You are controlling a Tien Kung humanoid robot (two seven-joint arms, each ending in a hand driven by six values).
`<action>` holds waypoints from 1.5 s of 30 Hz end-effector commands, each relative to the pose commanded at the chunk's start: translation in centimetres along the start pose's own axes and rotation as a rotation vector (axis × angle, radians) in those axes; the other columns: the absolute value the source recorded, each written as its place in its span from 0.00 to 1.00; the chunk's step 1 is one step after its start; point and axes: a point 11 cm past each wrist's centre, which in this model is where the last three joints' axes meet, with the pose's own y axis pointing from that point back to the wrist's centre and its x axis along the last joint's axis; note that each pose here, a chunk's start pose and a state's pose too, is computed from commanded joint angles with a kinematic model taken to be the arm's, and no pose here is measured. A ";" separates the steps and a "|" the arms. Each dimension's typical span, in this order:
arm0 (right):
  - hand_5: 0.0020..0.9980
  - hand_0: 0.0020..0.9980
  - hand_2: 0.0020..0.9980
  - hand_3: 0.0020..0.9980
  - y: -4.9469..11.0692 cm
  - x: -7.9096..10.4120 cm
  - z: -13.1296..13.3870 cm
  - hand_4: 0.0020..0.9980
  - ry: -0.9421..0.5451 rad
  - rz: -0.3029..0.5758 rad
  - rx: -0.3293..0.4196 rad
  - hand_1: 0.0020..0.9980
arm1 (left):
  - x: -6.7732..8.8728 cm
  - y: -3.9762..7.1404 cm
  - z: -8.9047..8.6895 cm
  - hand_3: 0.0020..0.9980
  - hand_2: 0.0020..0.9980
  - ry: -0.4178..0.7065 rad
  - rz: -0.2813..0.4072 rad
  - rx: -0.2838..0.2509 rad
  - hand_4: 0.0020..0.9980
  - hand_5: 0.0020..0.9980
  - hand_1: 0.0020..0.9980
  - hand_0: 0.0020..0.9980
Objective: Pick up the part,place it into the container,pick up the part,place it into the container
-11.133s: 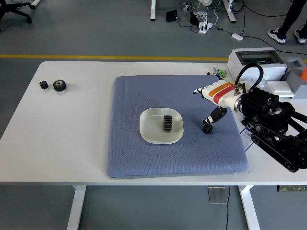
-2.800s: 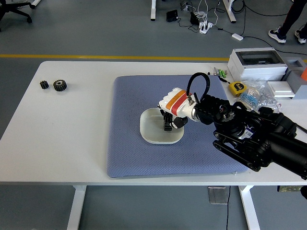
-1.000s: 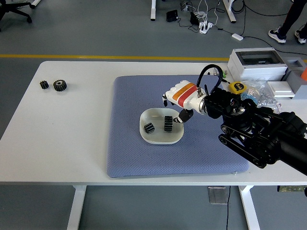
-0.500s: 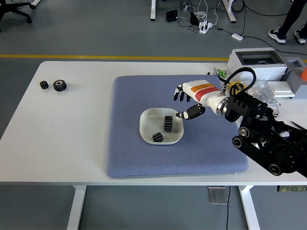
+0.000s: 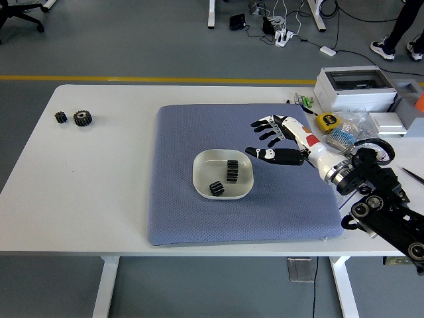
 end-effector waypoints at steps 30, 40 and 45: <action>0.92 0.73 0.82 0.80 9.3 1.9 11.6 1.00 -0.681 0.430 -0.150 0.74 | -0.7 0.0 -0.1 0.56 0.62 -0.004 -0.013 0.002 0.58 0.53 0.67 0.67; 0.93 0.72 0.79 0.77 10.2 3.6 12.2 1.00 -0.626 0.497 -0.159 0.73 | -0.9 0.0 -0.5 0.56 0.62 -0.010 -0.019 0.007 0.58 0.53 0.66 0.67; 0.92 0.72 0.78 0.76 10.4 4.0 12.4 1.00 -0.622 0.518 -0.163 0.73 | -1.0 0.0 -0.6 0.56 0.62 -0.011 -0.021 0.010 0.58 0.53 0.66 0.67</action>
